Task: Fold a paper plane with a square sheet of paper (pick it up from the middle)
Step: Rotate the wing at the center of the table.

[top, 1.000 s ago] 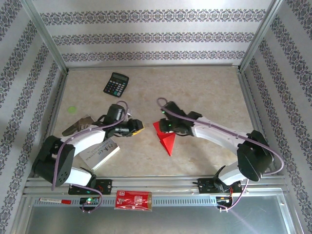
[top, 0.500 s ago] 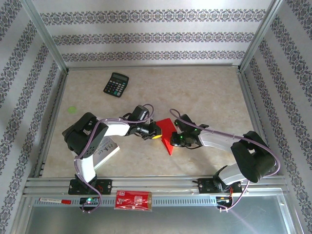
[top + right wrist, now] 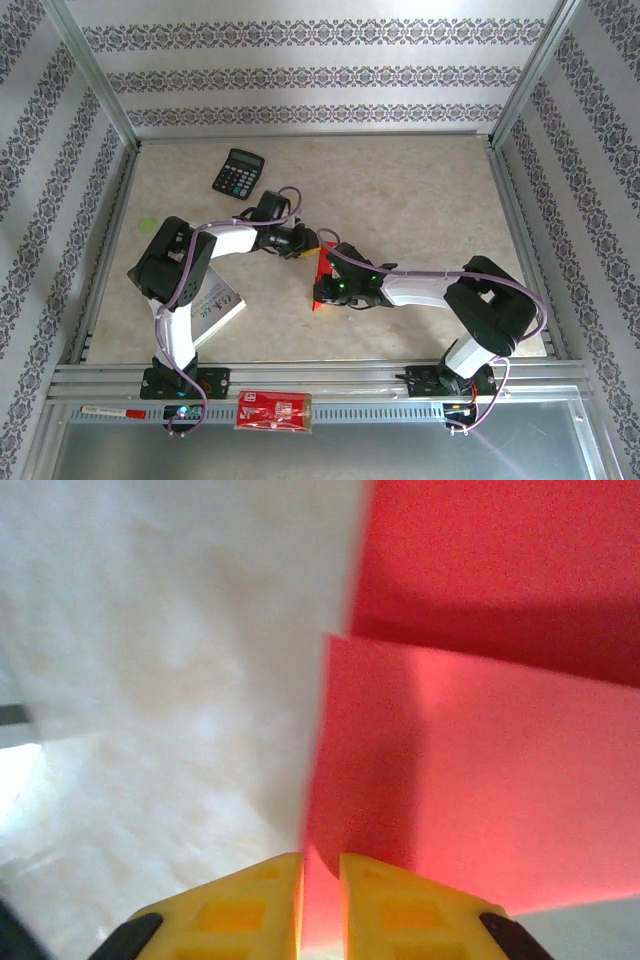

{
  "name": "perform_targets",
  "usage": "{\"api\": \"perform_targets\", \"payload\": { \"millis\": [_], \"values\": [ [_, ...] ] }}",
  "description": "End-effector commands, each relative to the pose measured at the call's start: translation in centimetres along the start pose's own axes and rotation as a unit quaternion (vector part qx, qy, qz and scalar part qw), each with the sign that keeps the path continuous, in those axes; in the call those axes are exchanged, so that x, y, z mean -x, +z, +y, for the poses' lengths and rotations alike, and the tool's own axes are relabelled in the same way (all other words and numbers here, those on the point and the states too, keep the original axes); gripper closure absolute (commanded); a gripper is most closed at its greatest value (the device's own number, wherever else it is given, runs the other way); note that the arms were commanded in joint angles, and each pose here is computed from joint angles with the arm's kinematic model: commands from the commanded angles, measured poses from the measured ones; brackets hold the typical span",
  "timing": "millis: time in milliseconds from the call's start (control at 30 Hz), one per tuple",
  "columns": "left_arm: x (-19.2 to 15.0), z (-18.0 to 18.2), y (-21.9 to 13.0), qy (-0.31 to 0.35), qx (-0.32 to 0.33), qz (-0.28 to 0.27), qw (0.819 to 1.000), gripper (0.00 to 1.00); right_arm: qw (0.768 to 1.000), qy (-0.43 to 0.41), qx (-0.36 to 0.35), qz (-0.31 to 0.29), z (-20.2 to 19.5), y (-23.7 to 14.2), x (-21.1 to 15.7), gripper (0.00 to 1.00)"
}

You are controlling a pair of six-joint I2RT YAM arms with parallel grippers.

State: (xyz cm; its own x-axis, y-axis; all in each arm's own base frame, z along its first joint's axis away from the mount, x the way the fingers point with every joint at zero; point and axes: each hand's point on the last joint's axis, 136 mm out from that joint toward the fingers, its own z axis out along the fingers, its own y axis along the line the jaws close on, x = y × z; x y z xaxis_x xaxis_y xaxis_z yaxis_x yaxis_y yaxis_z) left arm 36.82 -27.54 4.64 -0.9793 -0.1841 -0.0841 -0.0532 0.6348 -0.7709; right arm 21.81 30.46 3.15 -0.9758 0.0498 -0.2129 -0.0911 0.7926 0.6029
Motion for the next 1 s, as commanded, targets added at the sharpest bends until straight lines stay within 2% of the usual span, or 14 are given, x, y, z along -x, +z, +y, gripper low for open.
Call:
{"api": "perform_targets", "payload": {
  "millis": [0,67,100,200,300,467,600,667,767,967],
  "values": [
    [1.3,-0.3,-3.6,0.012,0.009,-0.043,0.999,0.72,0.999,-0.016,0.028,-0.041,2.1,-1.9,2.1,0.76],
    [0.5,-0.7,-4.9,0.027,0.019,-0.056,0.998,0.70,0.998,-0.018,-0.004,-0.058,-0.1,-3.6,2.8,0.66],
    [-0.5,-0.8,-5.1,0.027,0.020,-0.056,0.998,0.68,0.997,-0.018,-0.025,-0.065,-1.5,-4.6,3.3,0.58],
    [-3.9,-2.0,-5.2,0.045,0.007,-0.043,0.998,0.66,0.995,-0.015,-0.071,-0.071,-4.8,-7.2,4.5,0.50],
    [-7.6,-2.9,-4.8,0.083,0.020,-0.027,0.996,0.62,0.991,-0.036,-0.115,-0.065,-6.5,-9.5,5.7,0.32],
    [-11.6,-3.9,-2.7,0.108,0.019,0.020,0.994,0.61,0.978,-0.078,-0.188,-0.049,-8.3,-12.2,6.8,0.22],
    [-12.3,-3.8,-0.5,0.090,0.007,0.051,0.995,0.68,0.979,-0.024,-0.190,-0.064,-10.2,-13.5,7.6,0.15],
    [-12.0,-3.3,0.2,0.091,0.019,0.057,0.994,0.73,0.980,-0.009,-0.186,-0.066,-10.8,-13.8,7.7,0.02],
    [-11.4,-2.5,1.0,0.087,0.034,0.064,0.994,0.80,0.984,0.013,-0.168,-0.057,-11.3,-13.6,7.6,0.02],
    [-11.0,-0.9,1.3,0.066,0.037,0.069,0.995,0.89,0.998,0.030,-0.048,-0.023,-9.1,-11.4,6.5,0.04]
  ]
}}
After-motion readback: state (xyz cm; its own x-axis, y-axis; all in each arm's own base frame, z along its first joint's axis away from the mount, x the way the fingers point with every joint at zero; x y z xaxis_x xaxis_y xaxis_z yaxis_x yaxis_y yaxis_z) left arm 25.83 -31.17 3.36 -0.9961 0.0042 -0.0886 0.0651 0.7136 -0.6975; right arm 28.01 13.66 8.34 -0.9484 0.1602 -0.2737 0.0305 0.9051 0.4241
